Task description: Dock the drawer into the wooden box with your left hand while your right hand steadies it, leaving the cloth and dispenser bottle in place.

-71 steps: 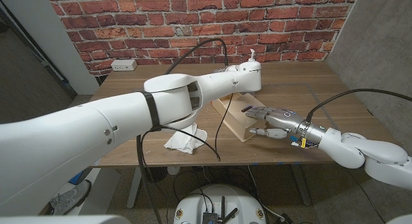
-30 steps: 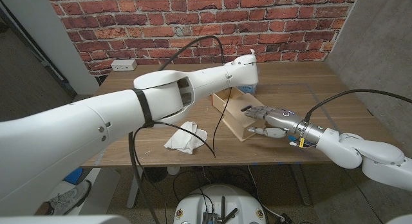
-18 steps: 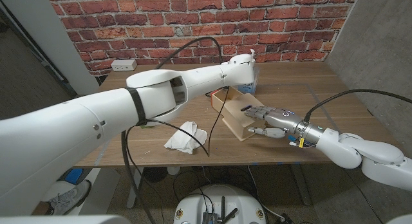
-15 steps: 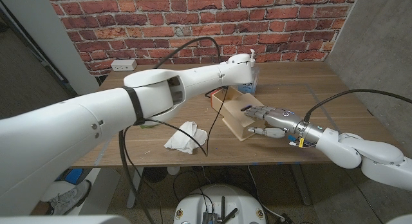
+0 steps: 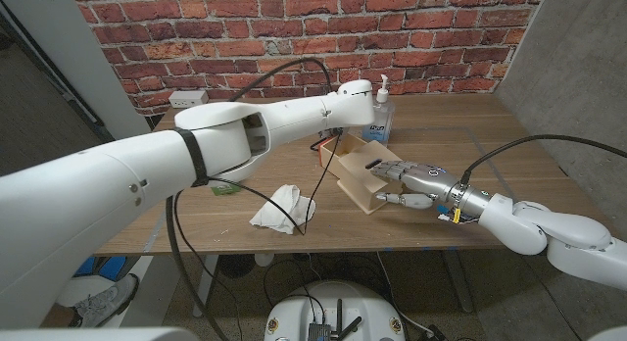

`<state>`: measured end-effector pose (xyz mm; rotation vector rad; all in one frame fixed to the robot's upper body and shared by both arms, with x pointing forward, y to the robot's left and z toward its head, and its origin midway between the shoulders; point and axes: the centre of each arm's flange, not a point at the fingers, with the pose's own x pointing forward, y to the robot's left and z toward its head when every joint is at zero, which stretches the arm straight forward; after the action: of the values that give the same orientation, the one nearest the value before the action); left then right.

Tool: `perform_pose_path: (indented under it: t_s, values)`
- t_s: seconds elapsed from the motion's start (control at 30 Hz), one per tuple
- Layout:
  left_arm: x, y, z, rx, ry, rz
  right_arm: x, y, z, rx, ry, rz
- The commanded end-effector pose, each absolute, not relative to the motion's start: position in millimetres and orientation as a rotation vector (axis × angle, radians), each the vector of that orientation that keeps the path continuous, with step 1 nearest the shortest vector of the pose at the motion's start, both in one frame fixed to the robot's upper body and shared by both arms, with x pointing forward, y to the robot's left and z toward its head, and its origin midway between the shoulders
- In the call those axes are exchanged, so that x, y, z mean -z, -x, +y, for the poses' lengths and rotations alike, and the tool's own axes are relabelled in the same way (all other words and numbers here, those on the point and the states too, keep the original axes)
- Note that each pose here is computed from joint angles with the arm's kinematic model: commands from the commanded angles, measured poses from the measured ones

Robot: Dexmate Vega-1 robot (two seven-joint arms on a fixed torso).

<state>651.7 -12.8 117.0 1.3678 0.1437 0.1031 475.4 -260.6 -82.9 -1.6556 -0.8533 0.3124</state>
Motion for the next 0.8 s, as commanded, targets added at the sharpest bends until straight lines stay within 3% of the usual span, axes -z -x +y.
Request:
perform_pose_path:
  t_s: [0.03, 0.8]
  values:
    - [-121, -658, -26, -0.017, -1.401, 0.092, 85, -475, -260, -0.300, 1.647, -0.857]
    - [-119, -647, -40, -0.050, -1.385, 0.098, 86, -475, -260, -0.296, 1.637, -0.858]
